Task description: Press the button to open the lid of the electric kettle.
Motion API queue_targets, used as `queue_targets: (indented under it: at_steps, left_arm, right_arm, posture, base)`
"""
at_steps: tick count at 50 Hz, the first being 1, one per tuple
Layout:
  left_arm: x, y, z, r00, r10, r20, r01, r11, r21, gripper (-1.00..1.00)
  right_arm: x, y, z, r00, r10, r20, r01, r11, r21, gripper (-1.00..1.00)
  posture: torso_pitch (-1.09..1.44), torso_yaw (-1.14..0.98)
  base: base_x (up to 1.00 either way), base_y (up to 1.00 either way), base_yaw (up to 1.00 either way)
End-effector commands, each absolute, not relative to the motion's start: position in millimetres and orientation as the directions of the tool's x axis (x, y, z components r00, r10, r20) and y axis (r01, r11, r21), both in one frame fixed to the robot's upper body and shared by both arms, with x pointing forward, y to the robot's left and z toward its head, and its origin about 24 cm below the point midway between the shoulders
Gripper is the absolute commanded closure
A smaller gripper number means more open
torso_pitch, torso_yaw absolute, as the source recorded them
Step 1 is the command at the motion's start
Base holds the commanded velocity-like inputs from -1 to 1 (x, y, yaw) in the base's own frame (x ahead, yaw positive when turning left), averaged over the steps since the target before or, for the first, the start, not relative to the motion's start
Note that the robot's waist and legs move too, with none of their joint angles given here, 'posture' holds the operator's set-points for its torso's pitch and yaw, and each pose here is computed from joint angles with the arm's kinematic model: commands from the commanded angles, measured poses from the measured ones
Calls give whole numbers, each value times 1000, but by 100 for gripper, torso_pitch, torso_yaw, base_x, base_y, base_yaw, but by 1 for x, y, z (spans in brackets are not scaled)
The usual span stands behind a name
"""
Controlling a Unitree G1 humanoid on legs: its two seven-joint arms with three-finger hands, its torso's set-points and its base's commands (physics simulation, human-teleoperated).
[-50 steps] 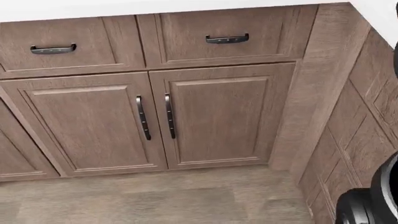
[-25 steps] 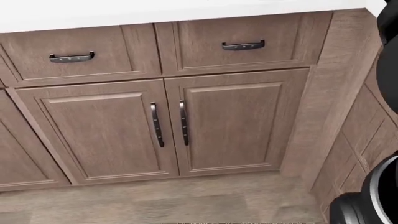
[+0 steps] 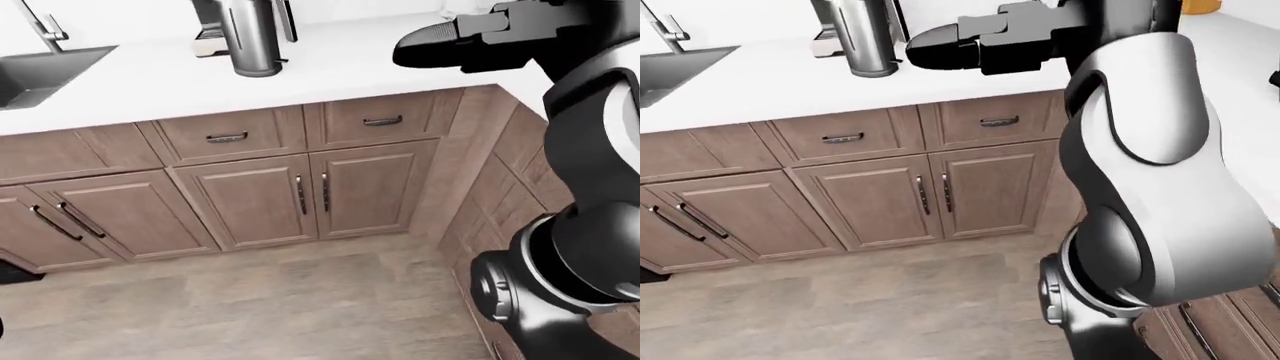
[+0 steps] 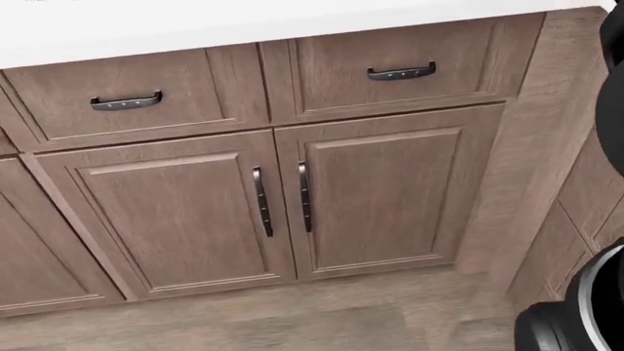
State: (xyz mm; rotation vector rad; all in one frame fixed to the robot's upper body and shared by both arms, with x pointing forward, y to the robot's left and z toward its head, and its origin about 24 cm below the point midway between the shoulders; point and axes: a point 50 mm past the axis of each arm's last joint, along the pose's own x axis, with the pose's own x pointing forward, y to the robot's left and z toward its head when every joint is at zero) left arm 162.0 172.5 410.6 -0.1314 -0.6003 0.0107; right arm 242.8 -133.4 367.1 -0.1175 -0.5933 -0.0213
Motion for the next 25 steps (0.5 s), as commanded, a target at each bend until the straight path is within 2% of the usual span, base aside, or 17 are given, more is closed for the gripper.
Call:
queue_targets:
  at_steps: [1,25]
  left_arm:
    - [160,177,416,812,74,579,19,988,-154,-100]
    - [160,175,417,811,73,580,18,989,-149,-100]
  right_arm:
    - [239,-131,374,805,25,592,47,993,-105,-100]
    - [240,-127,373,806,37,591,42,992,-119,-100]
  posture:
    - [0,0]
    - [0,0]
  base:
    - [0,39,0]
    - [0,38,0]
